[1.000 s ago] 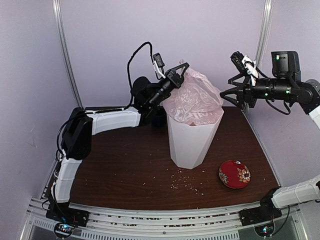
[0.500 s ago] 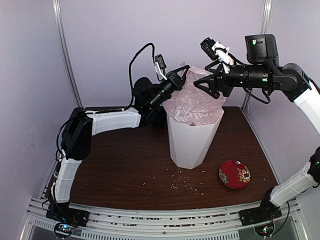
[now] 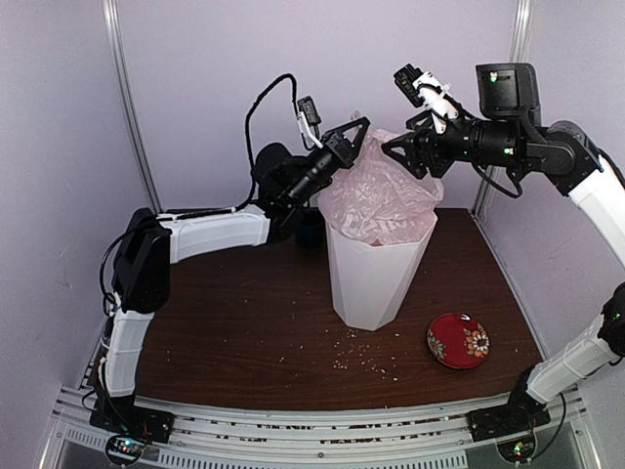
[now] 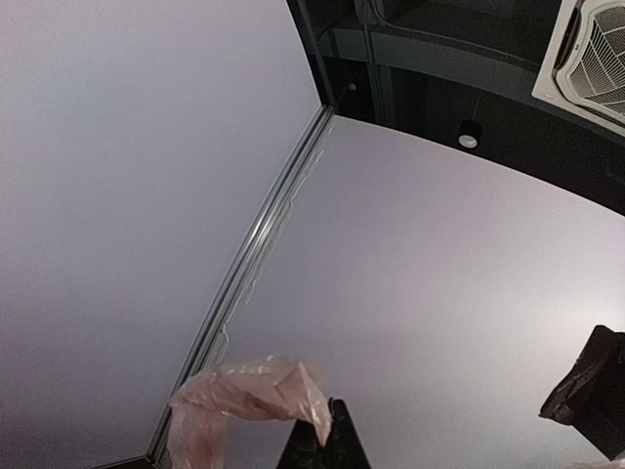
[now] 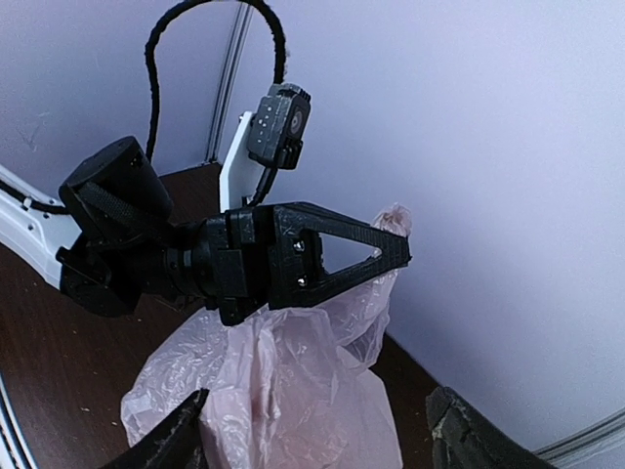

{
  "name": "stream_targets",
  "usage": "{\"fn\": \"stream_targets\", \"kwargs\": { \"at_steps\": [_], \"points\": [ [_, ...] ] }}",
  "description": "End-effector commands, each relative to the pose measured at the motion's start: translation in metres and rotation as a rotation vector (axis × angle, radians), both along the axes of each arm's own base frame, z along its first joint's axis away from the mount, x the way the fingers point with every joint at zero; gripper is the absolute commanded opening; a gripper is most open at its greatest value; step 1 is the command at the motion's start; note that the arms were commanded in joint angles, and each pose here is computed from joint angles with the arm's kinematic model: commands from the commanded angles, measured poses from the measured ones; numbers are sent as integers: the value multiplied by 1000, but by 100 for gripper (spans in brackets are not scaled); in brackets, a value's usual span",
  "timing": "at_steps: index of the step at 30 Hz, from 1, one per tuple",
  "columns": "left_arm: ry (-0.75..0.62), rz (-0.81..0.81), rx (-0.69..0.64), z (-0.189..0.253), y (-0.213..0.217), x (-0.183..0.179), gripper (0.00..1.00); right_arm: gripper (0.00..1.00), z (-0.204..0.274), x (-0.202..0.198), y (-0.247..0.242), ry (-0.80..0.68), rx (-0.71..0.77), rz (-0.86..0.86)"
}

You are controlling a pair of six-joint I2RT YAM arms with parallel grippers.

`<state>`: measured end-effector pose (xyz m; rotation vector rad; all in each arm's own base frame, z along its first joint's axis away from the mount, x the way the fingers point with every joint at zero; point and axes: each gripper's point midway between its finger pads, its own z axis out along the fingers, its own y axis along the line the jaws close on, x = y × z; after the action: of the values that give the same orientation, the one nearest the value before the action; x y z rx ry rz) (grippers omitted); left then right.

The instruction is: Put the trash bags into the trash bin

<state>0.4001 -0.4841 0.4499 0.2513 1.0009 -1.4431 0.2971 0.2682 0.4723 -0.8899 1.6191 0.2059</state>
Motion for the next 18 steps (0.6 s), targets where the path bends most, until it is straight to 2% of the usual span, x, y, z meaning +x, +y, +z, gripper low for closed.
{"fn": "stream_targets", "kwargs": {
  "at_steps": [1, 2, 4, 5, 8, 11, 15, 18],
  "points": [
    [-58, -10, -16, 30, 5, -17, 0, 81, 15, 7, -5, -16, 24, -41],
    [-66, -12, -18, 35, 0, -16, 0, 80, 14, 12, -7, -17, 18, -59],
    [-88, -41, -5, 45, -16, -12, 0, 72, 12, 22, -9, -4, 17, -75],
    [-116, -55, -30, 66, -18, -15, 0, 68, 11, 28, -13, 9, 22, -80],
    [-122, -39, -65, 75, -23, -6, 0, 60, 13, 41, -29, 30, 68, -101],
    [-93, -5, -30, 59, -20, 11, 0, 53, 16, 44, -45, 32, 107, -117],
    [-108, -82, 44, 28, -33, -11, 0, 34, 9, 40, -46, 48, 101, -102],
    [-120, -84, 90, 20, -35, -23, 0, 25, 4, 37, -44, 57, 103, -80]
  ]
}}
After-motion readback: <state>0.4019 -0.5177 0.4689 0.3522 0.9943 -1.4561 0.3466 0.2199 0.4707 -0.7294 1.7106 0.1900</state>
